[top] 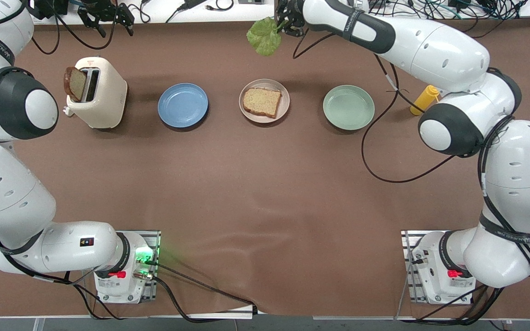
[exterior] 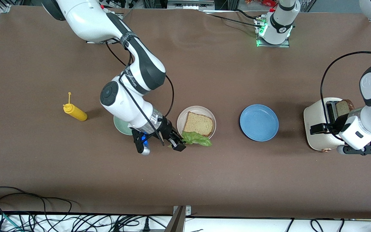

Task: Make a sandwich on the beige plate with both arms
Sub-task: 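Carry the lettuce with the right gripper over the bread, then open the right gripper to drop the lettuce on the bread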

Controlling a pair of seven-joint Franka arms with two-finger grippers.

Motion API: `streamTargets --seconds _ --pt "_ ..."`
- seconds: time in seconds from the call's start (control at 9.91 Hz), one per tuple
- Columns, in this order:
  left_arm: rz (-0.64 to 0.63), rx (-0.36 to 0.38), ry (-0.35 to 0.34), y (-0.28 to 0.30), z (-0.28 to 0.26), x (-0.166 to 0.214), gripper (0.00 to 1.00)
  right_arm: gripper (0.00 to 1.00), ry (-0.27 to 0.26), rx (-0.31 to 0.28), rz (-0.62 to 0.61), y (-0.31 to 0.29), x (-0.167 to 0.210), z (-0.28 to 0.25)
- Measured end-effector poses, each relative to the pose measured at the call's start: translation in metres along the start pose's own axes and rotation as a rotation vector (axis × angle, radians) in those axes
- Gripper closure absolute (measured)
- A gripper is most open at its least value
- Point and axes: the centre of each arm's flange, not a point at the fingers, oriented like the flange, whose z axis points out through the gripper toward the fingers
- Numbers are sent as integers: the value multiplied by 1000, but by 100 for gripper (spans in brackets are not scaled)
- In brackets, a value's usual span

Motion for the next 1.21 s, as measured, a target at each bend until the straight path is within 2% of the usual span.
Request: streamTargets --seconds 0.2,0.5,0.91,1.21 --pt "0 0 0 0 0 0 0 90 -15 -26 122 10 7 19" --pt "2 0 -1 1 1 0 0 90 -9 -97 253 33 16 48" --pt "5 -1 -2 3 2 0 0 90 -45 -223 300 74 -10 88" --pt "6 -1 -3 4 2 0 0 90 -36 -280 312 98 -7 108"
